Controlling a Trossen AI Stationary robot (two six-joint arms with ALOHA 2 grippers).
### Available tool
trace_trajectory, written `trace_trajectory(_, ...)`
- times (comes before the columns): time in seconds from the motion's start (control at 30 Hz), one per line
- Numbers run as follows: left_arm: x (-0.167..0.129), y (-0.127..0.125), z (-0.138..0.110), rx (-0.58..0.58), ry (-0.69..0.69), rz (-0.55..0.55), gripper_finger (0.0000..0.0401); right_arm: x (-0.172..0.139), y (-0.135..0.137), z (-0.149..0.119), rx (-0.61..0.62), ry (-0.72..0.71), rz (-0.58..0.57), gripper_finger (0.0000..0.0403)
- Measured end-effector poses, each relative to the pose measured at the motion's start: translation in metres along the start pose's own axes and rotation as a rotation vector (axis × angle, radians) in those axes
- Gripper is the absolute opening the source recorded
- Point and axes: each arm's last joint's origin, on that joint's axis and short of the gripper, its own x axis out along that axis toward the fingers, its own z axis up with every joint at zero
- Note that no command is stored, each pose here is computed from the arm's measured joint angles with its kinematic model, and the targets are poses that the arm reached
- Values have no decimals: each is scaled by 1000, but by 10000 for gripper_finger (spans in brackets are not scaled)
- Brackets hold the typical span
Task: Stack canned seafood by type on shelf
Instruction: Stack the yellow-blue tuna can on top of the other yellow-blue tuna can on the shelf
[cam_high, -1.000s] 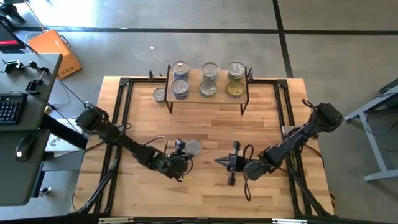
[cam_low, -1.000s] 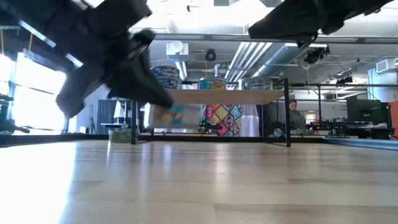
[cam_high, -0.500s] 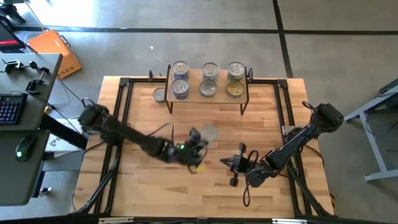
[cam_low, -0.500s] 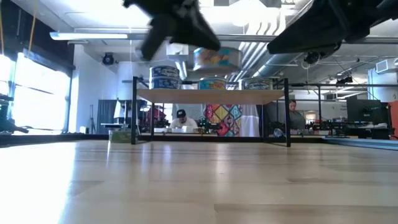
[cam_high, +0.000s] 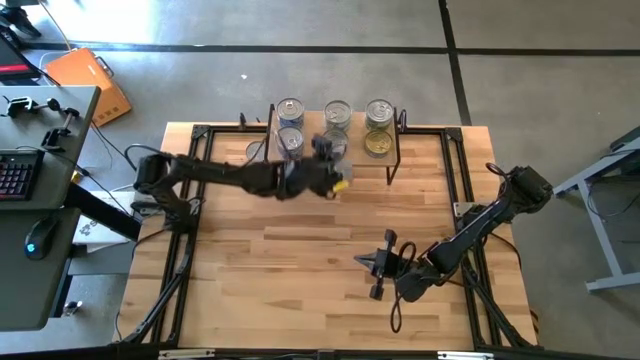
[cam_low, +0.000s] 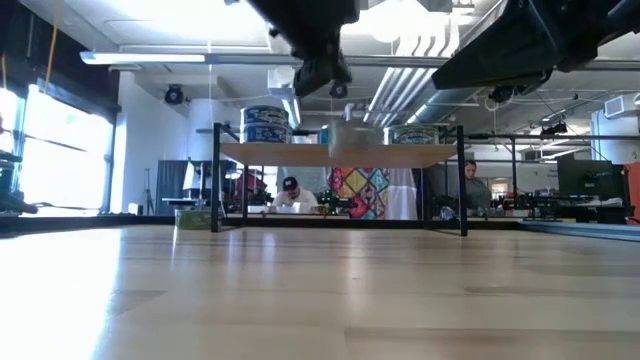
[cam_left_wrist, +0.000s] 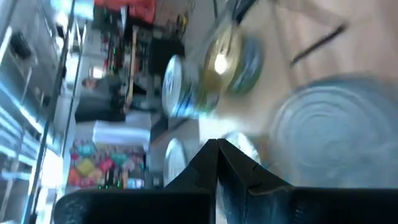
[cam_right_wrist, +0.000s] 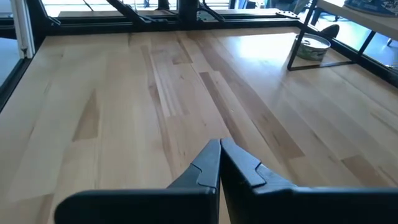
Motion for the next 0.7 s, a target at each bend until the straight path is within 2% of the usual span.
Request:
trace_trajectory(0.13, 19, 7, -25, 0, 94, -27, 1, 0, 0, 0, -1, 2, 1, 2)
trace_trajectory(0.23, 20, 4, -30, -7, 125, -64, 1, 0, 0, 0, -1, 3, 2, 2)
trace_trajectory(0.5, -8, -21, -5, 8, 68, -154, 0, 0, 0, -1, -11, 10, -2, 2)
trace_trajectory(0.6, -24, -32, 8, -42, 16, -196, 0, 0, -1, -1, -12, 10, -2, 2)
trace_trajectory(0.7, -38, -50, 18, -131, -68, -289, 0, 0, -1, -1, -13, 11, -2, 2)
